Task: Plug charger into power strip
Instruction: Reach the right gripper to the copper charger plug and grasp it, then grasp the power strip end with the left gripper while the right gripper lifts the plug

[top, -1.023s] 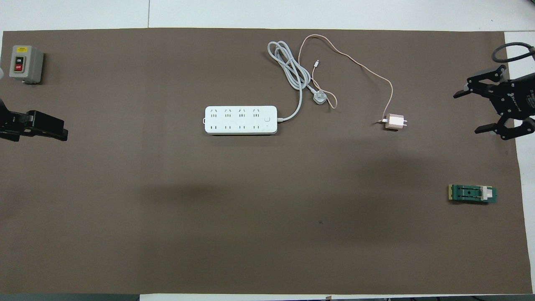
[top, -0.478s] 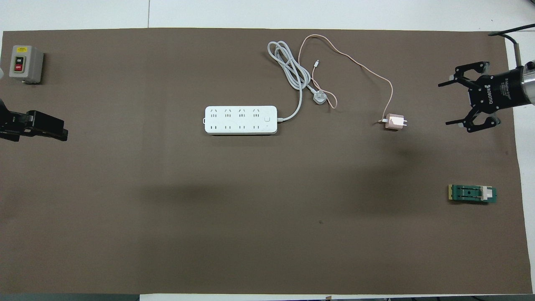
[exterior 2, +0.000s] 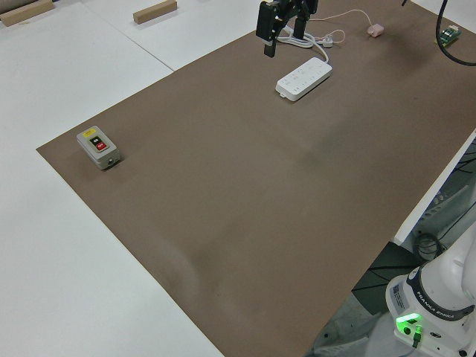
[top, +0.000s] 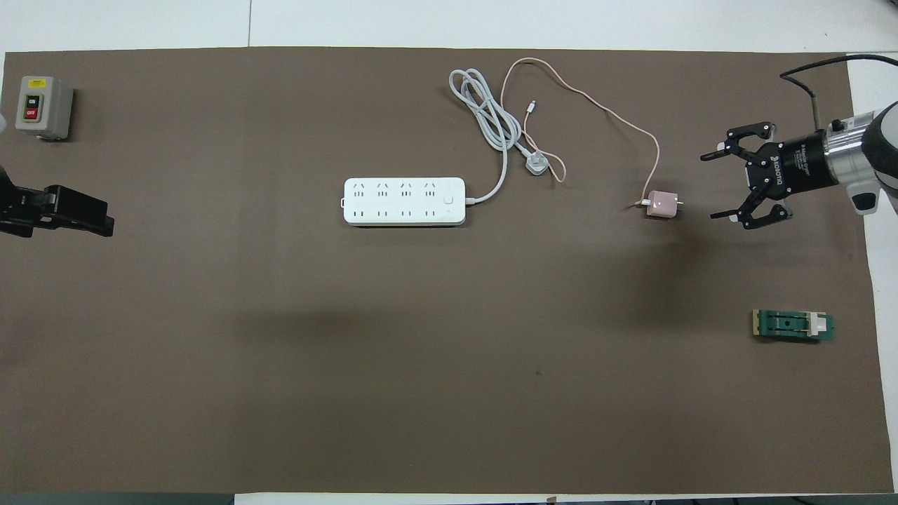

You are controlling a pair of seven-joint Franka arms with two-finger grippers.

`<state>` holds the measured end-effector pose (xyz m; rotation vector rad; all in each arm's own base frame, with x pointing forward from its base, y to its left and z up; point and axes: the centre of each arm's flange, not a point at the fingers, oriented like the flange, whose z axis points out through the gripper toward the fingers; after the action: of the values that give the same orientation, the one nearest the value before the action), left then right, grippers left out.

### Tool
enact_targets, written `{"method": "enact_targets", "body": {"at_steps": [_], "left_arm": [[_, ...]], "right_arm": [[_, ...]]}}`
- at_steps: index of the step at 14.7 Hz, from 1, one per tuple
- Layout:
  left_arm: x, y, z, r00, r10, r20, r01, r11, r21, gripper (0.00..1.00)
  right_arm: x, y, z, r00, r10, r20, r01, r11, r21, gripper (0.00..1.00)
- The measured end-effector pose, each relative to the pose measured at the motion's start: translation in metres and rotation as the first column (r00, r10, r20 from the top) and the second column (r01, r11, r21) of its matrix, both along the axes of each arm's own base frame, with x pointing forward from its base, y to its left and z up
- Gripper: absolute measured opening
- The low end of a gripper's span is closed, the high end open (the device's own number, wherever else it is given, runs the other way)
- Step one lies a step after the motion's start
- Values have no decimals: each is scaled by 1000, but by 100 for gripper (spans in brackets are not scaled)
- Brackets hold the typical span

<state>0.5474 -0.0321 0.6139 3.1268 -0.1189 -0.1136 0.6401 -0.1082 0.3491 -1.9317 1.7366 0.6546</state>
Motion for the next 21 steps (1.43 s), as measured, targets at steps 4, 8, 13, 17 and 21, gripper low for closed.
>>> {"method": "enact_targets", "body": {"at_steps": [4,8,13,17,21], "left_arm": [[0,0,0,1000,0,0,0,1000,0,100],[-1,1,2,1000,2,4,-2,1000,0,100],[-7,-2,9,1000,-3,12,3,1000,-15,100],[-16,-19,-6,1000,9,-30,-14,980,-201,100],[-25,-41,-28,997,27,-67,-51,918,-394,100]], "right_arm": [[-7,0,-40,997,-53,-47,55,997,46,100],[-14,-3,-57,995,-89,-49,91,995,44,100],[-16,3,-76,993,-117,-13,117,992,38,100],[-12,8,-82,993,-119,21,118,992,42,100],[-8,32,-96,992,-126,33,124,991,47,100]]}}
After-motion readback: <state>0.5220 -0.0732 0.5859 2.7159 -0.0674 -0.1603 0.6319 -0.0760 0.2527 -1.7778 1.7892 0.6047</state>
